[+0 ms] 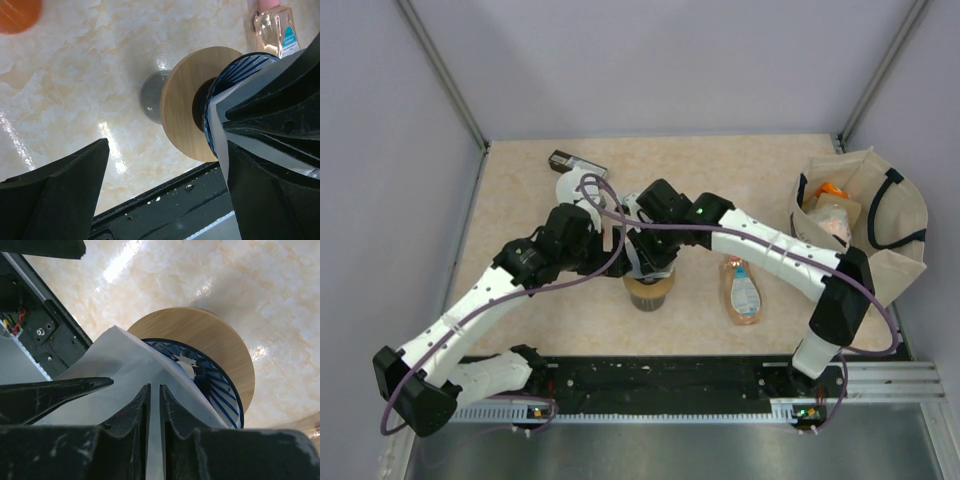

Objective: Place the coffee filter in the dripper

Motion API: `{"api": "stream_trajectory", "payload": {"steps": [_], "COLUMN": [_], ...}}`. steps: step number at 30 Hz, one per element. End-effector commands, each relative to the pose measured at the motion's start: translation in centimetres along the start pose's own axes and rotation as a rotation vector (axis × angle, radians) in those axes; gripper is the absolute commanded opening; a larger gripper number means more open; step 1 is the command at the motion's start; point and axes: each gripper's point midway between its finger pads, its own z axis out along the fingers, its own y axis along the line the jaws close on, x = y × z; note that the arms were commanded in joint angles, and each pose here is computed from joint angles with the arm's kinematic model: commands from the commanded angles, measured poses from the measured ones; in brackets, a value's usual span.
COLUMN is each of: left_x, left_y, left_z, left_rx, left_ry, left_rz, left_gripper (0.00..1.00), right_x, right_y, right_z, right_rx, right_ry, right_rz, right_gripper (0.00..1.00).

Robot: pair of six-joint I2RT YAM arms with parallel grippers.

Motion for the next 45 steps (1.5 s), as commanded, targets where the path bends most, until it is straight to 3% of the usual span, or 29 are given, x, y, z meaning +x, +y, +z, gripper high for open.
{"api": "stream_trajectory", "payload": {"steps": [1,14,33,45], "left_x": [-1.3,-2.9,-2.7,-2.3], "left_y": [-0.4,-1.1,5.1,5.6], "left_z": [-0.4,-2.9,-10.3,-10.3], "left_rx": [0.018,0.065,-0.180,-0.201], "left_ry": [-0.072,-0.195,-0.432,-0.429], "left_rz": [-0.010,-0.028,-0.163,-0.170], "left_gripper": [0.99,0.99,0.99,0.99], "right_x": [-0.1,0.2,1.4,-0.1], "right_y": [-0.4,-0.1,-0.8,-0.5], "right_z": [0.5,1.1,3.2,1.8], "right_rx": [0.059,0.114,0.188,0.207], "right_ry": [0.005,0.036,0.093,0.034], "right_rz": [0.012,0.003,0.005,0.001], "right_gripper": [0.13,0.13,0.13,0.13]}}
